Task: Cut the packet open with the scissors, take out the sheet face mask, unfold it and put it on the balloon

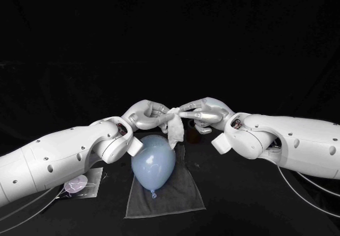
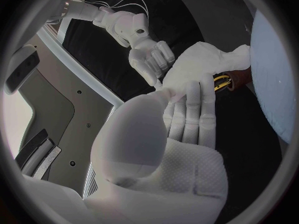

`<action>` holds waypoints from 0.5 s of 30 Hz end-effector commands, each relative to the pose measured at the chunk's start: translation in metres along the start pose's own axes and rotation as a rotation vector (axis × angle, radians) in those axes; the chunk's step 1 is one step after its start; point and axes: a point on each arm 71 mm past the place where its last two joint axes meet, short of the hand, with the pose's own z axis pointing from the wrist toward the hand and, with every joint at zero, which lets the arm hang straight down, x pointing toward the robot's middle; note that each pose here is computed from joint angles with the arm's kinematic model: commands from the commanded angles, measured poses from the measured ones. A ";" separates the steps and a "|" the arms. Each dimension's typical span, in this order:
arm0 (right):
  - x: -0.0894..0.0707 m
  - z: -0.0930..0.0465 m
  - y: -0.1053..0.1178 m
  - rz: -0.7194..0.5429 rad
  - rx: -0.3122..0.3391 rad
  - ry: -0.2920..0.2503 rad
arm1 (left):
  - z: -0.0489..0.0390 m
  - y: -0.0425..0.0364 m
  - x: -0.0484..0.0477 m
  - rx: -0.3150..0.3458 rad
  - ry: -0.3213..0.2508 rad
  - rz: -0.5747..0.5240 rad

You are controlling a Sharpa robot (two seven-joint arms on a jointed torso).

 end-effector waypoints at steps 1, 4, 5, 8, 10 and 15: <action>-0.001 0.000 0.002 -0.010 -0.023 -0.011 | 0.0001 -0.0019 0.0013 0.013 0.014 -0.010; -0.001 0.001 0.002 -0.012 -0.028 -0.022 | -0.0001 -0.0018 0.0011 0.012 0.014 -0.010; -0.001 0.001 0.002 -0.013 -0.030 -0.027 | -0.0001 -0.0018 0.0012 0.012 0.014 -0.010; -0.002 0.001 0.003 -0.016 -0.034 -0.039 | -0.0002 -0.0018 0.0013 0.012 0.015 -0.011; -0.002 0.002 0.003 -0.018 -0.037 -0.049 | -0.0002 -0.0019 0.0014 0.012 0.016 -0.011; 0.000 0.003 0.004 -0.034 -0.042 -0.060 | -0.0002 -0.0025 0.0024 0.013 0.019 -0.012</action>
